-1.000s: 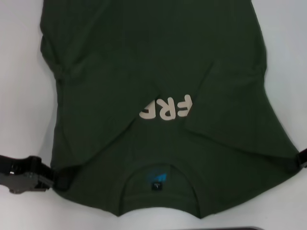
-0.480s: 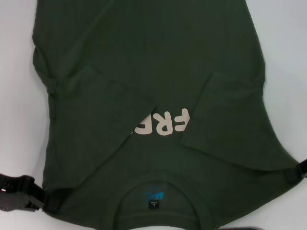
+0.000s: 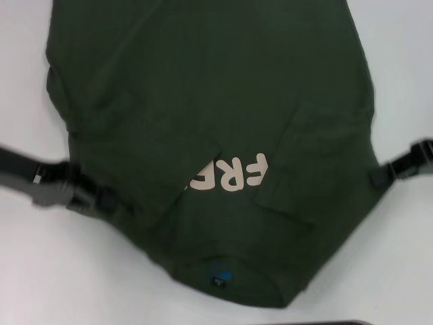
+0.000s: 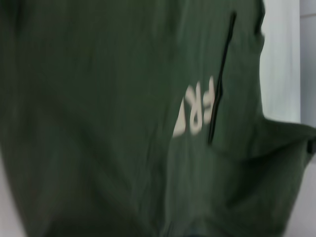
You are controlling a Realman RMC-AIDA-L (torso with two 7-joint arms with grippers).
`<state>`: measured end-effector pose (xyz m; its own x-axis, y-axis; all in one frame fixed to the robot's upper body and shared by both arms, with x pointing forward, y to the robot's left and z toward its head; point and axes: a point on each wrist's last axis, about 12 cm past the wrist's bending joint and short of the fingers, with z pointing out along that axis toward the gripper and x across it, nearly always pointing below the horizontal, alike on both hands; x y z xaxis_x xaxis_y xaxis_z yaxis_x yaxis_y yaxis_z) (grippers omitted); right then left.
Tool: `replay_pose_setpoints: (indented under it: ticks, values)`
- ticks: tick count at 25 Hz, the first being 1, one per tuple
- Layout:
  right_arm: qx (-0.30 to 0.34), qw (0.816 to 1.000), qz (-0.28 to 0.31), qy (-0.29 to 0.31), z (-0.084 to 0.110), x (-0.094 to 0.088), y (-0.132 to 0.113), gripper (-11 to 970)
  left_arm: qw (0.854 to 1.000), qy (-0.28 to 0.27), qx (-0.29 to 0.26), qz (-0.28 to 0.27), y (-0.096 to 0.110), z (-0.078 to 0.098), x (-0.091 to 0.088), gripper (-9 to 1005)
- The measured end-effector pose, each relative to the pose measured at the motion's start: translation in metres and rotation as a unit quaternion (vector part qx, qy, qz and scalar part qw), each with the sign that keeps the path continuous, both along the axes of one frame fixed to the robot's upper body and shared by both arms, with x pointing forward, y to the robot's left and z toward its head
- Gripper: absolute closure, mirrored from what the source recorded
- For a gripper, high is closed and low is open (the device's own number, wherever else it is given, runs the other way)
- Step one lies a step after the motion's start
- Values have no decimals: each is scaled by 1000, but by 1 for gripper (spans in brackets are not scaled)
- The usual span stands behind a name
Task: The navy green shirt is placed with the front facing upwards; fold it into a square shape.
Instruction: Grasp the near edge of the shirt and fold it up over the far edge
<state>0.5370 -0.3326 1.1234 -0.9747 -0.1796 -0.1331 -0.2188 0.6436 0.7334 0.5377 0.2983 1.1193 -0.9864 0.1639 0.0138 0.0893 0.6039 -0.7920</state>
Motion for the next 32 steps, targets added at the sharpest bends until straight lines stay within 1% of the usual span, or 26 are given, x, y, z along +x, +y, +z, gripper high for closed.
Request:
replay_pose_setpoints:
  ticks: [4,8,11,17,21,25,32]
  values:
    - [-8,1000,4,-26,16,23,13,907,999,-33,18,9,-15,13,26,975]
    - [-21,998,-8,-57,33,43,18,907,996,-72,38,32,-29,23,51,975]
    - [-33,996,-16,-78,43,52,18,907,991,-101,59,61,-38,28,69,975]
    - [-55,991,-54,-112,57,67,14,907,979,-142,94,108,-54,33,94,975]
    - [-62,987,-81,-125,59,74,13,907,972,-163,102,134,-64,35,105,975]
    - [-66,984,-97,-135,57,78,13,906,967,-172,106,154,-67,36,111,976]
    - [-59,977,-129,-158,57,88,15,906,962,-164,104,190,-58,32,111,976]
